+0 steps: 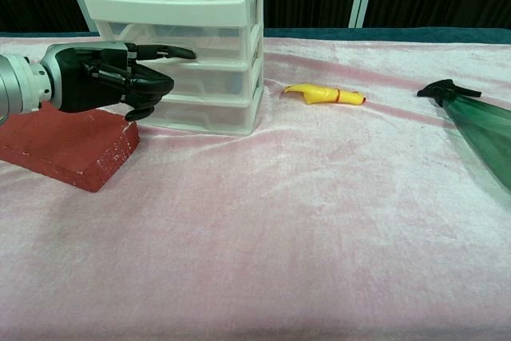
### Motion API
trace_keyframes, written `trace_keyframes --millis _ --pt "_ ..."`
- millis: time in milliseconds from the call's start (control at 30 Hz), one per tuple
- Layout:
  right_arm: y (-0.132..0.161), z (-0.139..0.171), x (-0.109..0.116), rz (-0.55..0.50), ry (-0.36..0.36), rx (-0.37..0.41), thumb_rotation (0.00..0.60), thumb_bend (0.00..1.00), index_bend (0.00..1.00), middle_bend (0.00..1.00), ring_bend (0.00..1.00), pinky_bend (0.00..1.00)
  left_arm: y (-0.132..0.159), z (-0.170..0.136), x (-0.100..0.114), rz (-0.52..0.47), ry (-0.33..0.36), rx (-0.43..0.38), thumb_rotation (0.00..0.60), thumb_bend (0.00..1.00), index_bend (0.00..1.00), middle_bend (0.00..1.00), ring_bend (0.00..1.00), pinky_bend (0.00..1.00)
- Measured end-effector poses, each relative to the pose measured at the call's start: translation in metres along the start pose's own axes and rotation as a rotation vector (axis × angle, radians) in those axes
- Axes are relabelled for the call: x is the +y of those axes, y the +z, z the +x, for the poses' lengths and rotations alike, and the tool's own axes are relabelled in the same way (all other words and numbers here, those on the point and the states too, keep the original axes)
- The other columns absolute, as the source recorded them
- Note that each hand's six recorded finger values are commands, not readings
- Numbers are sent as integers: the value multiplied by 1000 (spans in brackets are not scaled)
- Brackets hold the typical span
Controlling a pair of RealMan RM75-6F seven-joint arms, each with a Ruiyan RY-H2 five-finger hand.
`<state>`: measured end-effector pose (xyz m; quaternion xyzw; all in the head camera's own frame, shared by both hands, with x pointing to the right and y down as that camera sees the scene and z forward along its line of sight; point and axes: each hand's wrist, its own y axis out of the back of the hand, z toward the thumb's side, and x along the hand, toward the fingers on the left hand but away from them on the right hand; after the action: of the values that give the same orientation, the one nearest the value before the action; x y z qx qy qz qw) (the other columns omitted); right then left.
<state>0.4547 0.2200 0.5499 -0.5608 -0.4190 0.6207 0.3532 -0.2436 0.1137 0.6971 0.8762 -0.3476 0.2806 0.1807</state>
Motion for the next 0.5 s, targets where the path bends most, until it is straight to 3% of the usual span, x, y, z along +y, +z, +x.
trace_keyframes --millis 500 --pt "1 0 1 -3 -2 3 600 0 87 104 282 227 -2 0 2 3 4 7 600 374 0 716 723 763"
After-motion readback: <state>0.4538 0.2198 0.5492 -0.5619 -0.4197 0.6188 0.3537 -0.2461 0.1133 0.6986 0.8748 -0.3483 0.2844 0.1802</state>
